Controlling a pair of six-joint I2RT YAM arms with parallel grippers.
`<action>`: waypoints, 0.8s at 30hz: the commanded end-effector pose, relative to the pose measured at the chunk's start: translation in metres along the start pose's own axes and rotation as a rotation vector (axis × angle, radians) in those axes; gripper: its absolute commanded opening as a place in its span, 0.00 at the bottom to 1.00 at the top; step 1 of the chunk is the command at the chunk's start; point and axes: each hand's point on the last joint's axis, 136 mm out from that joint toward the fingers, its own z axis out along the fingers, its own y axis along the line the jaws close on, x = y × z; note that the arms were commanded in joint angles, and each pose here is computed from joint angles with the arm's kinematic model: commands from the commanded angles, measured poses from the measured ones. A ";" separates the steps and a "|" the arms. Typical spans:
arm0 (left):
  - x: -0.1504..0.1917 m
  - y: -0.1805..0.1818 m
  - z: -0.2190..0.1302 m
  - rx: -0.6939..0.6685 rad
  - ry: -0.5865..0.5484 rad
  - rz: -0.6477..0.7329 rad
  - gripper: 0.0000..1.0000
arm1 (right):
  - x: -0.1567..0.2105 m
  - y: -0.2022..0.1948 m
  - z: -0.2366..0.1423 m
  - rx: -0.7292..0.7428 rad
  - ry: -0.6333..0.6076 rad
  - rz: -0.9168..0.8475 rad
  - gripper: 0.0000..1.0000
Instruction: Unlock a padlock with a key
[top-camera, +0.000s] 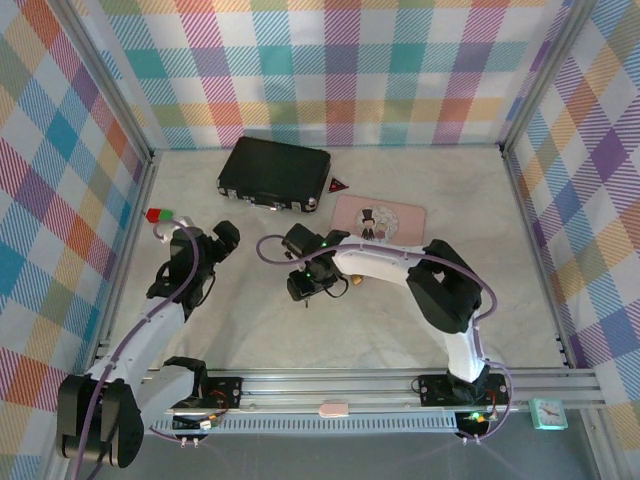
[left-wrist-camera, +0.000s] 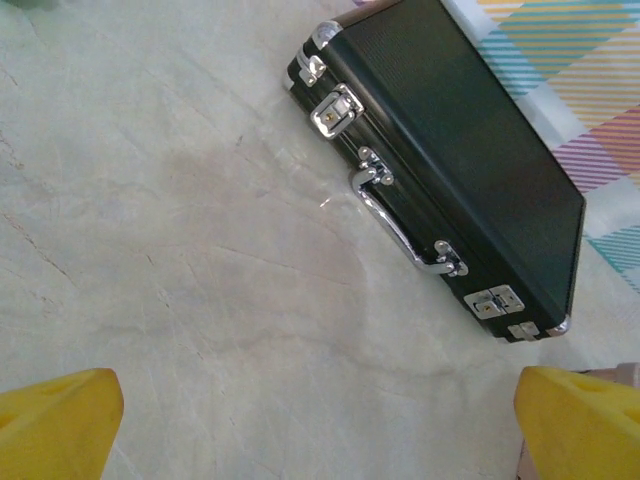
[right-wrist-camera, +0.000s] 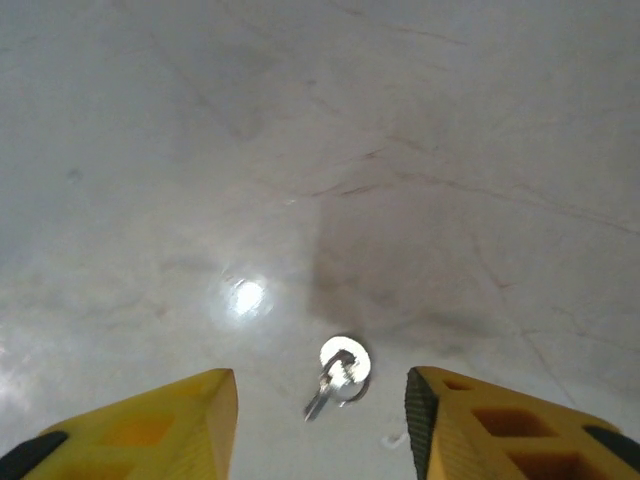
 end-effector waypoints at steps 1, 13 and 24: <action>0.012 0.016 -0.004 -0.034 0.033 0.000 1.00 | -0.001 -0.002 0.000 0.060 0.000 0.050 0.45; 0.014 0.009 -0.004 0.003 0.046 -0.029 1.00 | 0.017 -0.002 0.017 0.144 0.058 0.038 0.33; 0.018 0.001 -0.007 0.047 0.073 -0.038 1.00 | 0.013 -0.003 0.016 0.146 0.028 0.060 0.01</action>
